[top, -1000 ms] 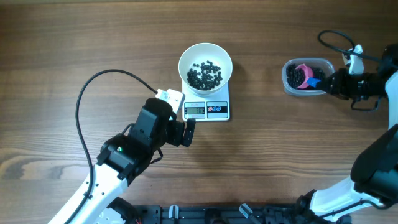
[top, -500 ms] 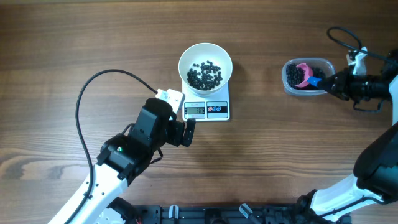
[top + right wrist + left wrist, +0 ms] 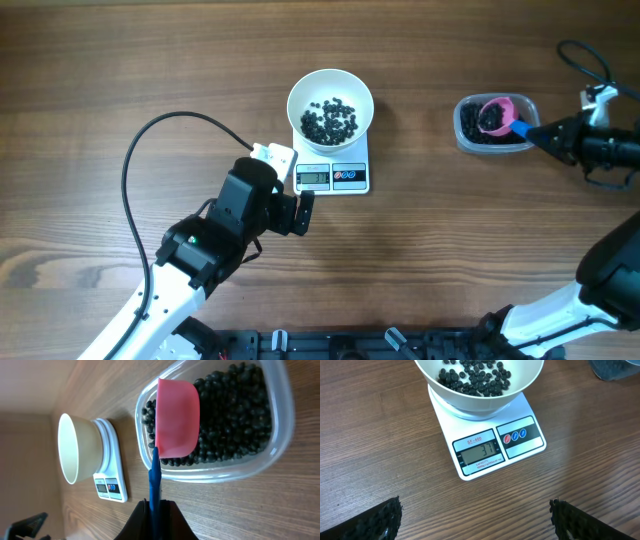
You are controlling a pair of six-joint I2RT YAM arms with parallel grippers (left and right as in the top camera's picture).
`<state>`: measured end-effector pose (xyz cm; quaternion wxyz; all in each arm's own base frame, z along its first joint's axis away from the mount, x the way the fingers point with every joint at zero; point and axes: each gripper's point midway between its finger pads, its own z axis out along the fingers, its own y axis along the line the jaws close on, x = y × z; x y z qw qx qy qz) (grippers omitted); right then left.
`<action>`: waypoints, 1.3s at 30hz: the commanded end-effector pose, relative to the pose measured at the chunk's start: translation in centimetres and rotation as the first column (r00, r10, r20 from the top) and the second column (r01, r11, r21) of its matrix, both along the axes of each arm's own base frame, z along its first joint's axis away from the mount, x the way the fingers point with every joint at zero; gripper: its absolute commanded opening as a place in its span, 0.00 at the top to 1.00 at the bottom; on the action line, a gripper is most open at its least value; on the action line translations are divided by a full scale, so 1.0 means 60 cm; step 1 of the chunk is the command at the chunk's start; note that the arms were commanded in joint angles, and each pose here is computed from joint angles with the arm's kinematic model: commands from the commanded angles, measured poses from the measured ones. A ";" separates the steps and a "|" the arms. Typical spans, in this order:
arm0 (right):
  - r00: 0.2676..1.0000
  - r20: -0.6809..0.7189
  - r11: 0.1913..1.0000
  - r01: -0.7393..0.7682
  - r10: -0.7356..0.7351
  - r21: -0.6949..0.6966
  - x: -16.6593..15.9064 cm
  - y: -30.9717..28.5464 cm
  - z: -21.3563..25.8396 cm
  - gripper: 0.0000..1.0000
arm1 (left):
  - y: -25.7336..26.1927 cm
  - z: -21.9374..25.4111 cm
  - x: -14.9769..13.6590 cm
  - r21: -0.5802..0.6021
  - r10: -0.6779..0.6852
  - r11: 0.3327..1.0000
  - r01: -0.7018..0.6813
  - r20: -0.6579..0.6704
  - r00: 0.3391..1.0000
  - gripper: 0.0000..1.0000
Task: Scoop item into bowl and weigh 150g on scale
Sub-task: 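Lift the filled scoop and carry it left over the white bowl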
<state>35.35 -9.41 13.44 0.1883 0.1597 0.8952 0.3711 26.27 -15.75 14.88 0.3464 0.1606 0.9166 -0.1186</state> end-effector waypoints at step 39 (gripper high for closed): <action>0.968 0.235 0.768 -0.216 0.088 0.602 0.030 0.201 0.165 0.96 | 0.006 -0.002 0.002 0.022 -0.001 1.000 0.001 0.008 1.000 0.00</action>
